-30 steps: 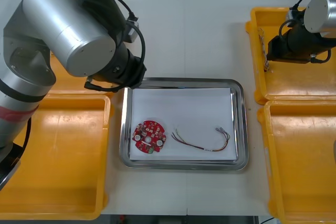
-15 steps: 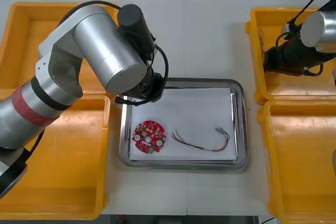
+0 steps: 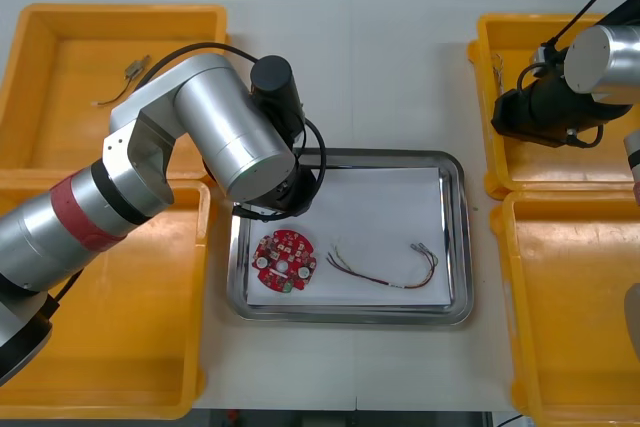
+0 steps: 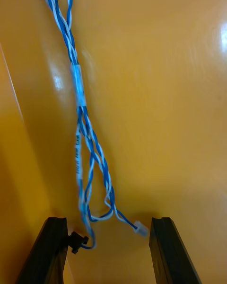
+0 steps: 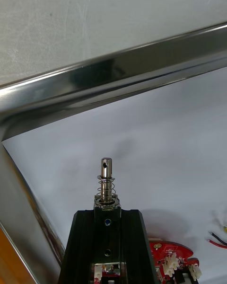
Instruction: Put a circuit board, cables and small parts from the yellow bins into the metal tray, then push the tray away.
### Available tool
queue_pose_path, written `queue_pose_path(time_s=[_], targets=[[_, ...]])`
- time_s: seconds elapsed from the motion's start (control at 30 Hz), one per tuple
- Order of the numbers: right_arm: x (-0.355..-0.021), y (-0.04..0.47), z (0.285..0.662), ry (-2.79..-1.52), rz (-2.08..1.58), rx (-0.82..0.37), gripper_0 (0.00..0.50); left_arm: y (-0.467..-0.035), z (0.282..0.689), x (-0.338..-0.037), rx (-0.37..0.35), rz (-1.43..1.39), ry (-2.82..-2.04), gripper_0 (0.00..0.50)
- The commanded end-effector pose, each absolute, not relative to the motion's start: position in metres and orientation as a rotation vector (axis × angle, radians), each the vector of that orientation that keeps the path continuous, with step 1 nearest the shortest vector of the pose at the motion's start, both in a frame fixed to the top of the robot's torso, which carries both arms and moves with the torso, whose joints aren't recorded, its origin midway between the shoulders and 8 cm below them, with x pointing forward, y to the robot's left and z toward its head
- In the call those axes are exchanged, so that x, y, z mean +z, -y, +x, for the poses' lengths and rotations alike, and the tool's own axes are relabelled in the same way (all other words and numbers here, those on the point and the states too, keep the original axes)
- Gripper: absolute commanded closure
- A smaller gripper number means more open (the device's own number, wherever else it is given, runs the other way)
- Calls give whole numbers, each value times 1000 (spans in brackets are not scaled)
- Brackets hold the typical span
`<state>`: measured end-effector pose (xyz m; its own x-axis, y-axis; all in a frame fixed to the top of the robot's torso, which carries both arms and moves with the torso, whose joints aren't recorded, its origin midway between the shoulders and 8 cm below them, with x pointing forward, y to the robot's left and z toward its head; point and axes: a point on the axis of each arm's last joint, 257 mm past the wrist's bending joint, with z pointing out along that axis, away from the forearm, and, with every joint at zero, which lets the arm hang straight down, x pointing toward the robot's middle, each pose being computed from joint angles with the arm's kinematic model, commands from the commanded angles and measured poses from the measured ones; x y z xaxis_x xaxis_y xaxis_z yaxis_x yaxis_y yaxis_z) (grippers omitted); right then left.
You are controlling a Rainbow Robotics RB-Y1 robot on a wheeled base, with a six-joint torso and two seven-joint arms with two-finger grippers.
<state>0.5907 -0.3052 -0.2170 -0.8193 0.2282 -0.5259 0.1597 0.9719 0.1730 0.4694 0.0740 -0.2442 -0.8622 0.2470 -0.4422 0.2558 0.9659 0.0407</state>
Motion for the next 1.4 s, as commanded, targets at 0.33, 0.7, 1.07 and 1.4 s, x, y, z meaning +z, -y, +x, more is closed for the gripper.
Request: queue_pose_path(time_s=[0.33,0.7,1.07,1.4], targets=[[-229,306,592,-2514,278,180,0,-55,477,-244,-50,339,-2634,500],[-242,317,584,-2554,210,66,0,-60,479,-251,-39,324,-2639,330],[-236,327,584,-2548,223,69,0,-59,483,-246,-53,319,-2620,0],[-234,326,583,-2545,237,105,0,-72,472,-209,-30,306,-2604,0]])
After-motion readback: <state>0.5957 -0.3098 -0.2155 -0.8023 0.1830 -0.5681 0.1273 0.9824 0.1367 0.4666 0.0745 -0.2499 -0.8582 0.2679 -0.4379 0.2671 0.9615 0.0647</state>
